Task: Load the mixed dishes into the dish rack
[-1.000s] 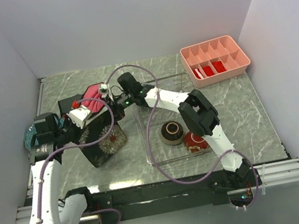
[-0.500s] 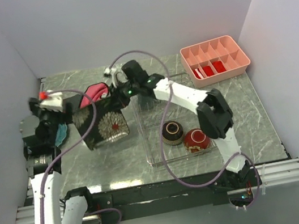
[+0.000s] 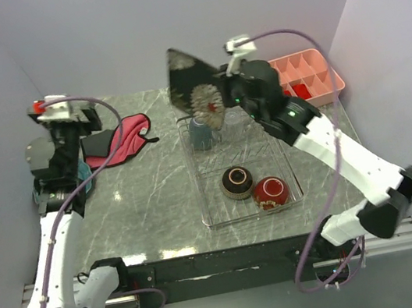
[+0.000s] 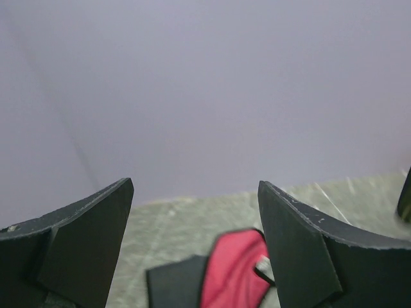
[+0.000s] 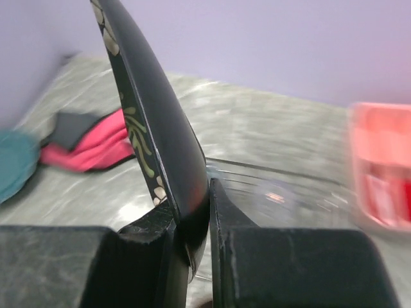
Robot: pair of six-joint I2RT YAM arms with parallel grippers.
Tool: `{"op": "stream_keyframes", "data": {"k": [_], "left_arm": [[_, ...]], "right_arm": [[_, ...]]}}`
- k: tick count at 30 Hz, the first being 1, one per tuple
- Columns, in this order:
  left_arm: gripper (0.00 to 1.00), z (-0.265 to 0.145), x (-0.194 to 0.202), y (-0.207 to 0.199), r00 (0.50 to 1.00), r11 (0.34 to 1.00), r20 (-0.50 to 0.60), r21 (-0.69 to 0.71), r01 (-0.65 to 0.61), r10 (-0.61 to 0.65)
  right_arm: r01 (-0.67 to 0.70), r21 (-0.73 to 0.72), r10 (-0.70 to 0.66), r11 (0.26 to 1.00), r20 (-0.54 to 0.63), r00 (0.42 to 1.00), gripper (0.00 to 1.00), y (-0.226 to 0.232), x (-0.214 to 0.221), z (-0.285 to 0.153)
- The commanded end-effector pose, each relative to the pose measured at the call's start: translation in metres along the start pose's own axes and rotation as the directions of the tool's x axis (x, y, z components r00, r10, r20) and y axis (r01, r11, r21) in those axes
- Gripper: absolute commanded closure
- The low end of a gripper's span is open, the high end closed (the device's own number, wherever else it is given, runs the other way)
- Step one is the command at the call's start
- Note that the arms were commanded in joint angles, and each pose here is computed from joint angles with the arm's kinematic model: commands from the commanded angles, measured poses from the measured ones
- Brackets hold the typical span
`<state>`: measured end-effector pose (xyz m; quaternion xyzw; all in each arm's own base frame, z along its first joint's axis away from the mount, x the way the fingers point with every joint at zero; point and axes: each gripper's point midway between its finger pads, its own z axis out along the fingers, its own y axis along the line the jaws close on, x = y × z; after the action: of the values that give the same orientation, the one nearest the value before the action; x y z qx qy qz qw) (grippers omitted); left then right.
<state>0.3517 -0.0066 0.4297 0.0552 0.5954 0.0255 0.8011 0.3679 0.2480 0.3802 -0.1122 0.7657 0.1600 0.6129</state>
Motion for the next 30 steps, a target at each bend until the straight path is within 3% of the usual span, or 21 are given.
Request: {"op": "stream_keyframes", "data": {"k": [1,5,12,30], "left_arm": [[0.15,0.007,-0.003,-0.023,0.998,0.998,0.044,0.049,0.044,-0.046],[0.15,0.014,0.002,-0.033,0.997,0.996,0.039,0.074,0.056,-0.059],[0.15,0.015,0.014,-0.046,0.999,0.993,0.001,0.108,0.04,-0.04],[0.14,0.0,0.04,-0.045,0.997,0.996,-0.083,0.093,0.015,-0.007]], "right_arm": [[-0.134,0.328,0.065,0.935,0.213,0.975,1.0,-0.074,-0.052,-0.058],[-0.128,0.48,0.043,0.868,0.184,0.982,1.0,-0.117,-0.033,-0.08],[-0.15,0.568,0.118,0.809,0.094,0.989,1.0,-0.165,-0.001,-0.099],[-0.157,0.575,0.271,0.803,-0.118,0.955,1.0,-0.166,0.102,-0.076]]}}
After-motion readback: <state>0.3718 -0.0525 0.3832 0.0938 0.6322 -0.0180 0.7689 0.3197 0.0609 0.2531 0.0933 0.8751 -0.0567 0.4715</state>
